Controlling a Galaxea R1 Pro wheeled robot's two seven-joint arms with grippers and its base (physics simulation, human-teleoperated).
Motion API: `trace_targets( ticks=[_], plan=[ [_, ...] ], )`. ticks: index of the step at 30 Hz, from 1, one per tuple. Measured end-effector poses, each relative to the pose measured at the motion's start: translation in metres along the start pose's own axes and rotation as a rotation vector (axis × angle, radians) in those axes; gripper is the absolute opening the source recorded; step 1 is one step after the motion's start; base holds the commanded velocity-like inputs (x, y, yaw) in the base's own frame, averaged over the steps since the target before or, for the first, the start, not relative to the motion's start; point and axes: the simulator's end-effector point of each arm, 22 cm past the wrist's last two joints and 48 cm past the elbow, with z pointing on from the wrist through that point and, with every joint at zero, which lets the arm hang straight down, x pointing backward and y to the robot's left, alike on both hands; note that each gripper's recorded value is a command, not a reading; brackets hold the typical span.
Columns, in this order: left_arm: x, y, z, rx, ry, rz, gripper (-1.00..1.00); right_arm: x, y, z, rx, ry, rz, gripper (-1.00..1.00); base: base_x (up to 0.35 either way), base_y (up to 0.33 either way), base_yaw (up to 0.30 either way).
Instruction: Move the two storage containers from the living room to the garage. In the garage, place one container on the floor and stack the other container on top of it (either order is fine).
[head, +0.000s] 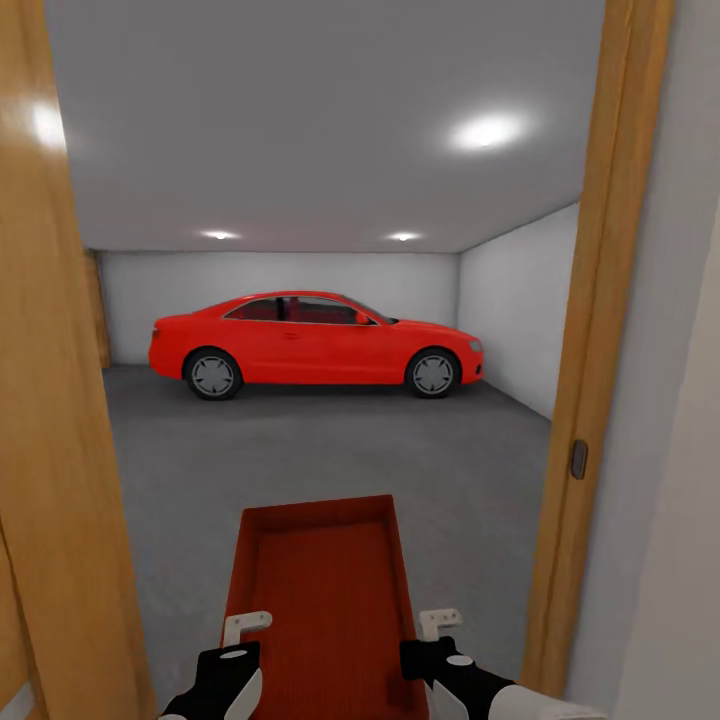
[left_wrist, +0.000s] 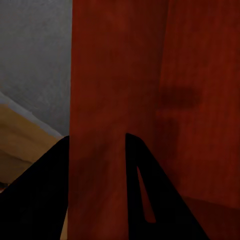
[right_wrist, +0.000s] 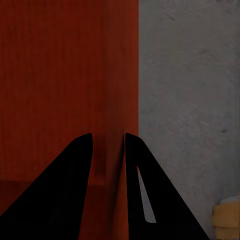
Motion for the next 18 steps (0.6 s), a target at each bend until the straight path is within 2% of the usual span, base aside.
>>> trace_targets(
  ticks=[18],
  plan=[
    [0.0006, 0.0000, 0.0000, 0.000, 0.002, 0.001, -1.00, 0.0007, 0.0000, -0.0001, 0.000, 0.002, 0.001, -1.00, 0.339, 0.000, 0.000]
  ],
)
